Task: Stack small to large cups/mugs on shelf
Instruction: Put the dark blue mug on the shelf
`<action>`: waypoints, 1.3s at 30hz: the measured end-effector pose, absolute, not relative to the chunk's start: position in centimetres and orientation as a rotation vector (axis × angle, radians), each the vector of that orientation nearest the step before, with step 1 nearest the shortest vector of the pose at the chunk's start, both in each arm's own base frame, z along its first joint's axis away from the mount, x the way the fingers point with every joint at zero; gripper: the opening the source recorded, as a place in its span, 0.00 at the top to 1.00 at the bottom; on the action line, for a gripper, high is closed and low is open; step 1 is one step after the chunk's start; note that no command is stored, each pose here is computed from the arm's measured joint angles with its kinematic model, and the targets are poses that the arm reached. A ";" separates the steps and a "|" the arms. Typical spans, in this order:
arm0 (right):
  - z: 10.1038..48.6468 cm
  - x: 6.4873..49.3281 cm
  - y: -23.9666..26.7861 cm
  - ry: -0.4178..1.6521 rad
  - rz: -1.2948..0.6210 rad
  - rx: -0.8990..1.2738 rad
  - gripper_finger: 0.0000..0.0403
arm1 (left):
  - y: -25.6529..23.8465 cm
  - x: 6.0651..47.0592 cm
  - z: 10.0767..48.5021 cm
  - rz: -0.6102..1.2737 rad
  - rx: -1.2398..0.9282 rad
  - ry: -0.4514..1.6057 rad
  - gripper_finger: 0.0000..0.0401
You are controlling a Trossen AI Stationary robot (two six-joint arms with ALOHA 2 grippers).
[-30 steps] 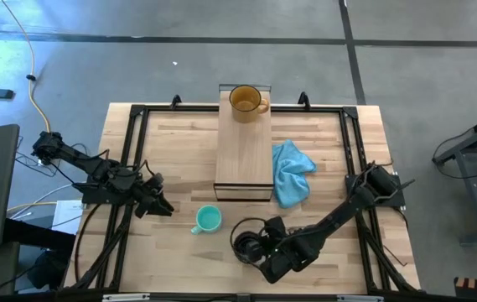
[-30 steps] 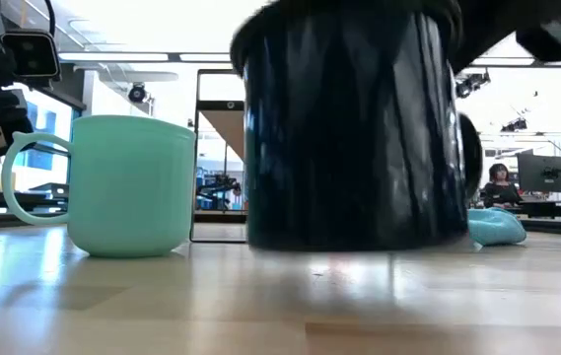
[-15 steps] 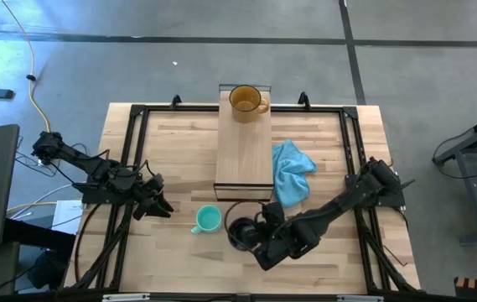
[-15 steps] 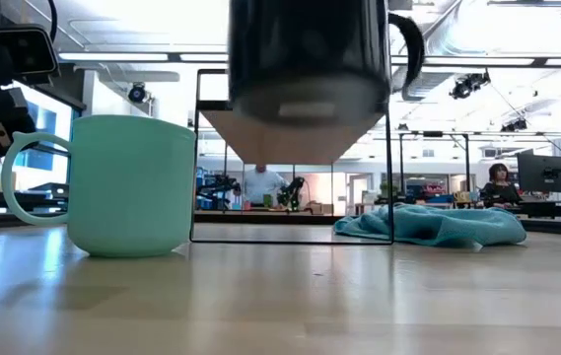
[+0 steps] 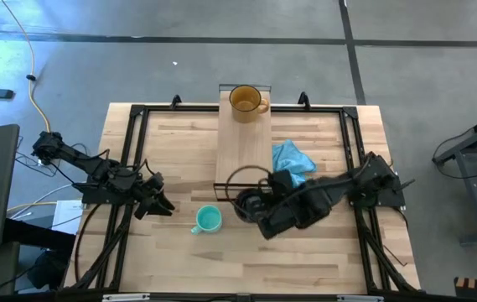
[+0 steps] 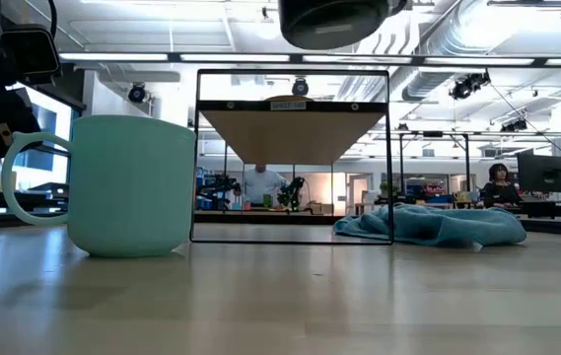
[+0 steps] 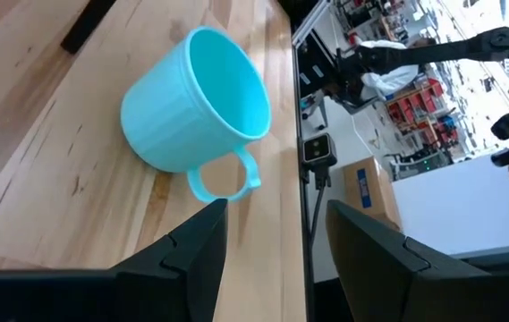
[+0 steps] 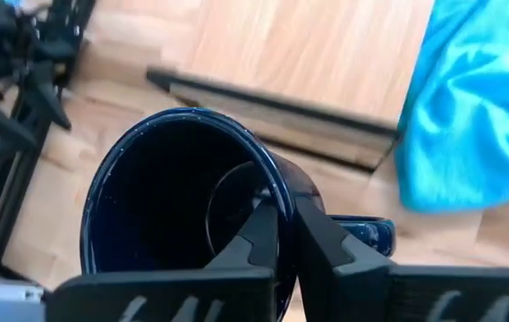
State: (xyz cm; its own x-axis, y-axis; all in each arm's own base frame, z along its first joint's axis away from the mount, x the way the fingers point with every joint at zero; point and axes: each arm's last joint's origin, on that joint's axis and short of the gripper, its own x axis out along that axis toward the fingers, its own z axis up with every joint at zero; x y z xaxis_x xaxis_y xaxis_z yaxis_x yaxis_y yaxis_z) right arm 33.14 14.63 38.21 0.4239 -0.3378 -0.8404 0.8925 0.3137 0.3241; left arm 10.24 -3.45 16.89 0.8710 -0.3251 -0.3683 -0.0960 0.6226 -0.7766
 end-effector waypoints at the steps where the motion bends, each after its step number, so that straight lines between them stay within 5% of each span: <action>1: 38.5 33.3 14.1 0.731 -0.918 0.894 1.00 | -3.5 10.2 16.9 -0.138 -0.899 0.513 0.55; 39: 40.7 36.4 -1.6 0.711 -0.996 0.777 1.00 | -3.5 10.2 16.9 -0.144 -0.901 0.514 0.55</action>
State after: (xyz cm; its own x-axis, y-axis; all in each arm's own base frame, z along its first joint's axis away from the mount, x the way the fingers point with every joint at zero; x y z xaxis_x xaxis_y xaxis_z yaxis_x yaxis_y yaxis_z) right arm 36.38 -1.56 40.74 0.3732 -0.4509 -0.8108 0.9133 0.3323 0.2355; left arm 10.24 -3.47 16.91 0.8701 -0.3301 -0.3661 -0.0923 0.6204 -0.7788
